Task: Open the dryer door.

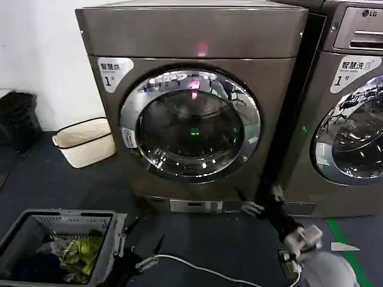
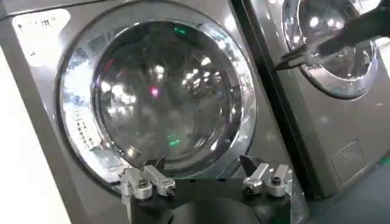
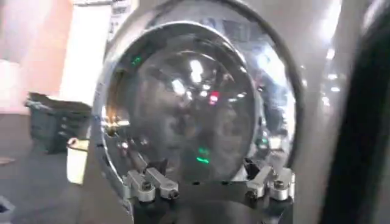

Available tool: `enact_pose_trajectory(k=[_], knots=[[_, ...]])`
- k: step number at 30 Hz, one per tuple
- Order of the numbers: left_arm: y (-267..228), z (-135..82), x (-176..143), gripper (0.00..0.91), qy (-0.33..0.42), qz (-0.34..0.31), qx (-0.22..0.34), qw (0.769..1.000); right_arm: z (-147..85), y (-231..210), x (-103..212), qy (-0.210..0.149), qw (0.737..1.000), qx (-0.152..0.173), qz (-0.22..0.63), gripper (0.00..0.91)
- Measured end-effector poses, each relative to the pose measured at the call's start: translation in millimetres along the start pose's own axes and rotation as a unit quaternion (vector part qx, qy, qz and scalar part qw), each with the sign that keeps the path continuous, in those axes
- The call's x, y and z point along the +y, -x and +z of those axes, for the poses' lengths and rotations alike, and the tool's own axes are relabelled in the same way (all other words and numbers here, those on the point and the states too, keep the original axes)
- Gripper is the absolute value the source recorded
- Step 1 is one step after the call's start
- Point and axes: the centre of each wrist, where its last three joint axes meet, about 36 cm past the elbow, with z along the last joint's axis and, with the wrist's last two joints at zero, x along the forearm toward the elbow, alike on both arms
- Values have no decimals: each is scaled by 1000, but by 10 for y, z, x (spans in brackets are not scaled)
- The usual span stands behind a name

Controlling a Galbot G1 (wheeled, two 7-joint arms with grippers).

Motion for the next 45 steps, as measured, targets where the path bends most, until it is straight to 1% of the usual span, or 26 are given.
enact_pose_trajectory(k=[6, 11, 15, 22, 31, 38, 45], knots=[[-36, -38, 16, 907, 3, -1, 0, 1000, 7, 424, -60, -9, 999, -18, -33, 907], [-41, -48, 26, 907, 3, 1, -1, 1000, 50, 759, -31, -10, 998, -23, -62, 907], [-37, -49, 12, 907, 1, 1, -1, 1000, 40, 1007, 20, -9, 996, -27, -82, 907], [-30, -48, -13, 907, -2, 0, -2, 1000, -51, 1332, 92, -12, 993, -33, -114, 907], [-43, -62, -29, 907, -4, -4, -1, 1000, -145, 1695, 291, -13, 986, -41, -162, 907], [-85, -77, -36, 907, -3, -8, 1, 1000, -203, 1968, 419, -18, 983, -45, -177, 907], [-98, -80, -44, 907, -4, -11, 0, 1000, -191, 2209, 552, -20, 983, -44, -177, 907]])
